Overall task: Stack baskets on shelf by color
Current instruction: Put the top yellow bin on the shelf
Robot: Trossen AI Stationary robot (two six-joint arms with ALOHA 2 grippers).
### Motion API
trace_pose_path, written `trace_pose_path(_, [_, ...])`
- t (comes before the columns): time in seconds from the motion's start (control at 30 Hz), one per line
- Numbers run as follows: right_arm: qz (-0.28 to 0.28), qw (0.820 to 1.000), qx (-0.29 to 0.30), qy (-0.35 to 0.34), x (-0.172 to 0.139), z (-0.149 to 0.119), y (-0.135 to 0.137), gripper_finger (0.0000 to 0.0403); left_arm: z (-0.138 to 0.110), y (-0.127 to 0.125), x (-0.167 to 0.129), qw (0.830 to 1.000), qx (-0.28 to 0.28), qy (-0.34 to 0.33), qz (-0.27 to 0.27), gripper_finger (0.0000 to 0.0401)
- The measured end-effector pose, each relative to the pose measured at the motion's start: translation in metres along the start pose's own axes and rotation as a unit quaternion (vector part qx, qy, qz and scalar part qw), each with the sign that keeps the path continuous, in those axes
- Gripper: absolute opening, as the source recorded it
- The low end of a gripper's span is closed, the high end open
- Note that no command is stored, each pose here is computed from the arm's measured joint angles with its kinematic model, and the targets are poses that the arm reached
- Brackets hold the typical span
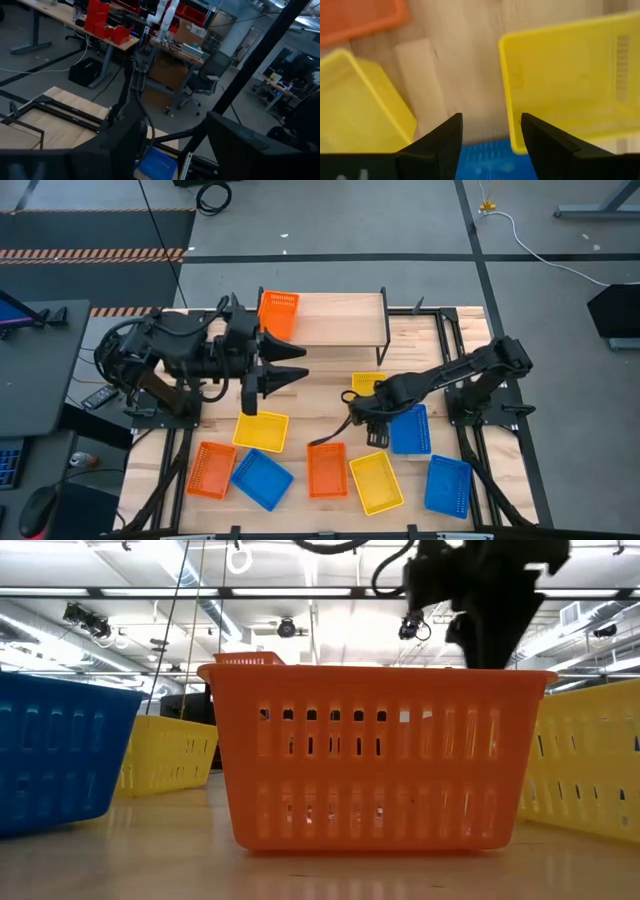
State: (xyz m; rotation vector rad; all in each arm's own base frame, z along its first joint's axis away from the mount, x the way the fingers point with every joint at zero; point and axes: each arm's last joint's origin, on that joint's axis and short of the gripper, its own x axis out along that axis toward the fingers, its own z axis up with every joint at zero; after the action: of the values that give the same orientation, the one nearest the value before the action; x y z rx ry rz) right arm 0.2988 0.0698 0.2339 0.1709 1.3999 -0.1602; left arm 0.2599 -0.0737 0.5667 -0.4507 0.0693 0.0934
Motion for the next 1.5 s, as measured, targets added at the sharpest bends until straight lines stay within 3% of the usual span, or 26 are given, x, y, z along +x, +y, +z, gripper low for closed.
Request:
trace_pose_path(0.17, [0.013, 1.0, 0.004, -0.012, 0.013, 0.012, -0.001, 0.0209, 0.0, 0.0, 0.0, 1.0, -0.002, -0.001, 0.0, 0.0231])
trace_pose_path(0.5, [0.023, 0.999, 0.004, 0.047, 0.057, 0.024, -0.004, 0.0193, 0.0, 0.0, 0.0, 1.0, -0.016, -0.002, -0.001, 0.0231])
trace_pose_path(0.67, [0.037, 0.997, -0.005, 0.063, 0.069, 0.026, -0.003, 0.0137, 0.0, 0.0, 0.0, 1.0, -0.014, 0.0, 0.0, 0.0231])
trace_pose_path(0.83, [0.044, 0.998, -0.024, 0.049, 0.066, 0.028, -0.002, 0.0028, -0.001, 0.001, 0.0, 1.0, -0.012, 0.005, 0.002, 0.0231])
trace_pose_path(0.97, [0.054, 0.997, -0.034, 0.046, 0.056, 0.028, -0.002, 0.0017, -0.002, 0.001, 0.0, 1.0, 0.005, 0.01, 0.005, 0.0231])
trace_pose_path(1.23, [0.106, 0.991, -0.067, -0.036, -0.014, 0.038, 0.012, 0.0012, -0.002, 0.003, 0.0, 0.999, 0.015, -0.005, 0.041, 0.0231])
trace_pose_path(1.5, [0.134, 0.96, -0.109, -0.222, -0.127, 0.062, 0.015, 0.0012, -0.002, 0.004, 0.0, 0.999, 0.02, -0.002, 0.042, 0.0231])
